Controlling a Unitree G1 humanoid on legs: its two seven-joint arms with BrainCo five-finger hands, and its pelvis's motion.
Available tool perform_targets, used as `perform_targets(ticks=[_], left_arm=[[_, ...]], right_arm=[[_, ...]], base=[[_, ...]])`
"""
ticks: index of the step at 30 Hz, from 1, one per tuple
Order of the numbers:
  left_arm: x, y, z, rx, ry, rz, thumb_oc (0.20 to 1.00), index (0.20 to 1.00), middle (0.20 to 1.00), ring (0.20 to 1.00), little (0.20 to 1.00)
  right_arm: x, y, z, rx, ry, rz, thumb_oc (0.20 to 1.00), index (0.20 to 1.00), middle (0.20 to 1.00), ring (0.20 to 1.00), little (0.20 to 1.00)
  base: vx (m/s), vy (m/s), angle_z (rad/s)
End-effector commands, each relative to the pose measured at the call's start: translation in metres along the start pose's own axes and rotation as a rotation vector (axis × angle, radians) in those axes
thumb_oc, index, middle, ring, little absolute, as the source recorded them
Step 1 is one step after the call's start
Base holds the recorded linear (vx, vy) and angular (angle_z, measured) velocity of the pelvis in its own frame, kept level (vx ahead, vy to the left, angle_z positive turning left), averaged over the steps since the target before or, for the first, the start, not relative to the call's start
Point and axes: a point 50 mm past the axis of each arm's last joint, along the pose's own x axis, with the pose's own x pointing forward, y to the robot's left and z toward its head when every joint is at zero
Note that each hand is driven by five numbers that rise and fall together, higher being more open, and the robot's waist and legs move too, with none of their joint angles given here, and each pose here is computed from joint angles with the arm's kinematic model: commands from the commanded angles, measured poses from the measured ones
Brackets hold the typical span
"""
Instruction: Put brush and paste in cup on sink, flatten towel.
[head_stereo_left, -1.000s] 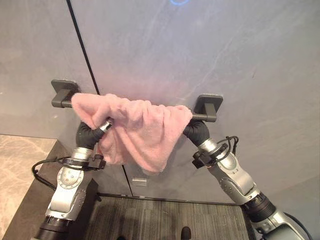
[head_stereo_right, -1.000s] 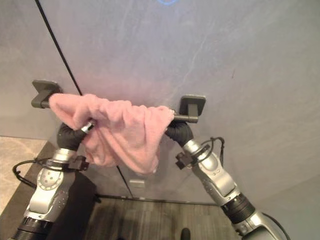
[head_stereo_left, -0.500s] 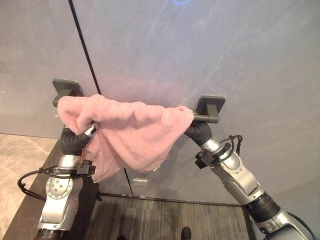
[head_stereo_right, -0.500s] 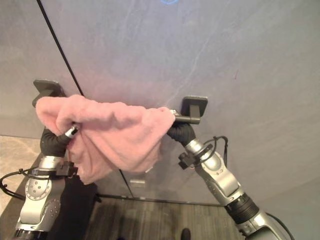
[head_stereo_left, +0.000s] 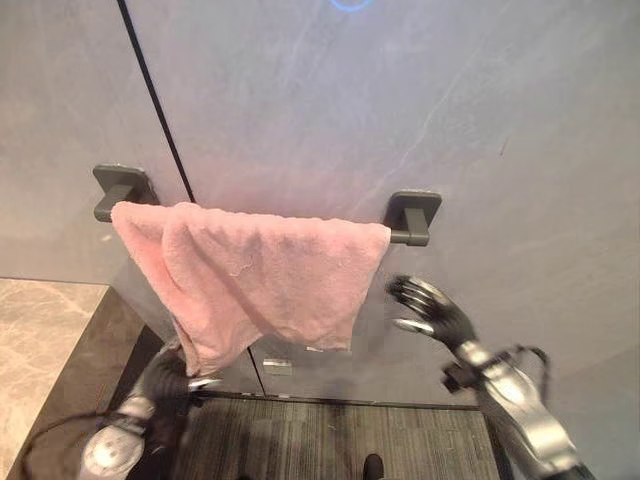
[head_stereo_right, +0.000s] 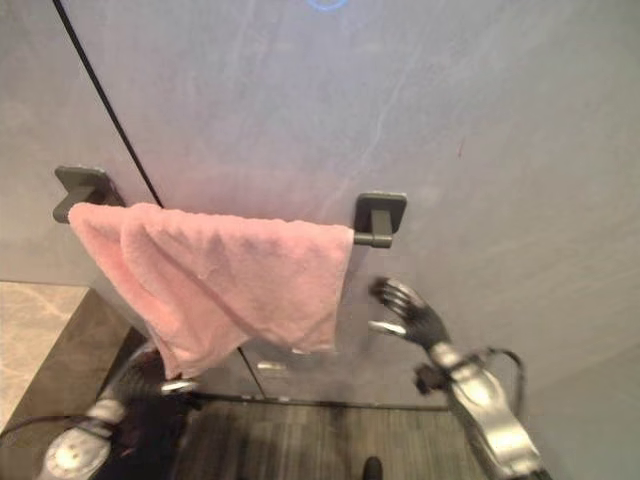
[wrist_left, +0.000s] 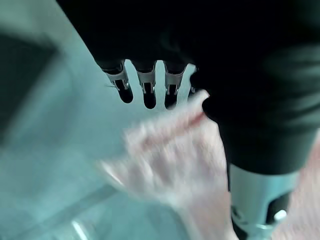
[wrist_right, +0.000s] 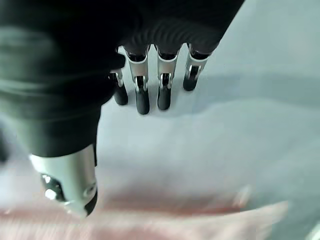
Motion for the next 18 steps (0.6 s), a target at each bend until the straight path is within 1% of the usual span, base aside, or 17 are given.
perform_targets(ticks=[1,2,3,4,6,8,9,10,13,14,15,16,18], left_arm=[[-0.001,0.057,0.044,0.183,-0.247,0.206,1.000,1.000,1.000,1.000,1.000],[-0.005,0.069,0.054,0.231,-0.289,0.274,1.000,1.000,1.000,1.000,1.000],[-0.005,0.069,0.054,0.231,-0.290,0.274,1.000,1.000,1.000,1.000,1.000],[-0.009,0.087,0.073,0.337,-0.372,0.378,1.000,1.000,1.000,1.000,1.000],[-0.014,0.099,0.094,0.447,-0.450,0.452,1.000,1.000,1.000,1.000,1.000],[-0.014,0.106,0.114,0.542,-0.544,0.524,1.000,1.000,1.000,1.000,1.000],[-0.013,0.109,0.124,0.580,-0.592,0.555,1.000,1.000,1.000,1.000,1.000],[-0.012,0.107,0.148,0.611,-0.729,0.566,1.000,1.000,1.000,1.000,1.000],[-0.010,0.098,0.176,0.699,-0.866,0.464,1.000,1.000,1.000,1.000,1.000],[-0.008,0.096,0.184,0.747,-0.895,0.417,1.000,1.000,1.000,1.000,1.000],[-0.008,0.097,0.184,0.747,-0.894,0.420,1.000,1.000,1.000,1.000,1.000],[-0.005,0.091,0.197,0.842,-0.947,0.353,1.000,1.000,1.000,1.000,1.000],[-0.004,0.086,0.205,0.876,-0.989,0.293,1.000,1.000,1.000,1.000,1.000]], right_arm=[[-0.012,-0.025,0.070,-0.218,-0.302,-0.057,1.000,1.000,1.000,1.000,1.000],[-0.020,-0.035,0.086,-0.334,-0.347,-0.117,1.000,1.000,1.000,1.000,1.000],[-0.021,-0.034,0.086,-0.335,-0.347,-0.119,1.000,1.000,1.000,1.000,1.000],[-0.032,-0.044,0.116,-0.583,-0.434,-0.209,1.000,1.000,1.000,1.000,1.000],[-0.039,-0.044,0.146,-0.808,-0.521,-0.262,1.000,1.000,1.000,1.000,1.000],[-0.038,-0.035,0.174,-0.922,-0.678,-0.299,1.000,1.000,1.000,1.000,1.000],[-0.035,-0.028,0.183,-0.921,-0.753,-0.287,1.000,1.000,1.000,1.000,1.000],[-0.031,-0.007,0.201,-0.913,-0.916,-0.206,1.000,1.000,1.000,1.000,1.000],[-0.021,0.019,0.218,-0.978,-1.024,-0.055,1.000,1.000,1.000,1.000,1.000],[-0.015,0.027,0.221,-1.025,-1.030,0.011,1.000,1.000,1.000,1.000,1.000],[-0.014,0.027,0.222,-1.026,-1.032,0.012,1.000,1.000,1.000,1.000,1.000],[-0.007,0.036,0.225,-1.091,-1.029,0.085,1.000,1.000,1.000,1.000,1.000],[0.002,0.042,0.228,-1.158,-1.020,0.128,1.000,1.000,1.000,1.000,1.000]], base=[[0.01,-0.006,0.06],[-0.01,-0.004,0.05],[-0.02,-0.005,0.04],[0.00,0.000,0.00],[0.00,-0.002,0.05],[0.00,0.002,0.02],[0.00,0.000,0.00],[0.00,0.000,0.00],[-0.04,0.016,0.00],[-0.01,0.012,0.03],[0.00,0.000,0.00],[-0.03,0.010,-0.04],[-0.01,0.009,-0.03]])
